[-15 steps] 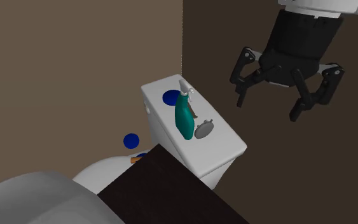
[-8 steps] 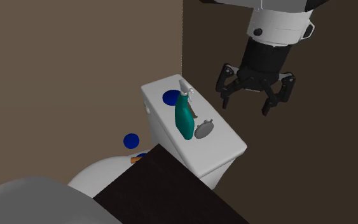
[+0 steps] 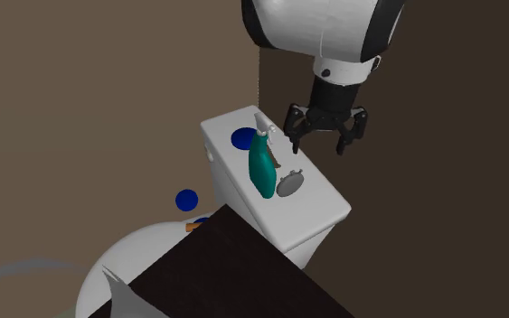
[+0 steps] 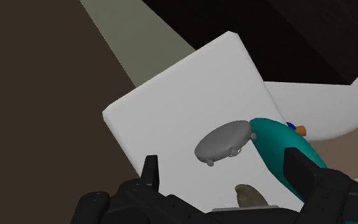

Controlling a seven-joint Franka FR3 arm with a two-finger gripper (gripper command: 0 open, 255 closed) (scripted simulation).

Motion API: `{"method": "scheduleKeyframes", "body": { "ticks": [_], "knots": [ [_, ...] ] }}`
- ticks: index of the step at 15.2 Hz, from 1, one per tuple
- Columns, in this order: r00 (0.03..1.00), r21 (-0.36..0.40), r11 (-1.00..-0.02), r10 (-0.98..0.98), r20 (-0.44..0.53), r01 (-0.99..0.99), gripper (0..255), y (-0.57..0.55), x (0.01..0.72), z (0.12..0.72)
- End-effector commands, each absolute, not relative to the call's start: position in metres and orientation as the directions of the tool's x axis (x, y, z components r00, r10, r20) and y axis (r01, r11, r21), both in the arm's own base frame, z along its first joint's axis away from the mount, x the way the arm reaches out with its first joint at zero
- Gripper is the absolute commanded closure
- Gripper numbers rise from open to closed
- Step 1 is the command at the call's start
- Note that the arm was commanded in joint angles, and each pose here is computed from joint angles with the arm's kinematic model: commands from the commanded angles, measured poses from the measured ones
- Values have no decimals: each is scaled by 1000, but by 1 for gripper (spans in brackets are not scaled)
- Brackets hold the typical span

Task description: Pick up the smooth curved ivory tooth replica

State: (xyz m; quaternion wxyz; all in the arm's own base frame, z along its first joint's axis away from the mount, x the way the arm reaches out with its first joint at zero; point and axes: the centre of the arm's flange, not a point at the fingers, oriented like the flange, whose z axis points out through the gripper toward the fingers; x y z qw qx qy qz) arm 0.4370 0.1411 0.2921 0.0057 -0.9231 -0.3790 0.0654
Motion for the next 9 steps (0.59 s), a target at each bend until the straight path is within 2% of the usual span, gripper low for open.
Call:
{"method": "scheduleKeyframes", "body": {
  "ticks": [1,9],
  "knots": [
    [668,-63,-675,737,-102,735,0,158,444,274],
    [509,-70,-511,859,-46,856,0,234,462,211]
  ]
}}
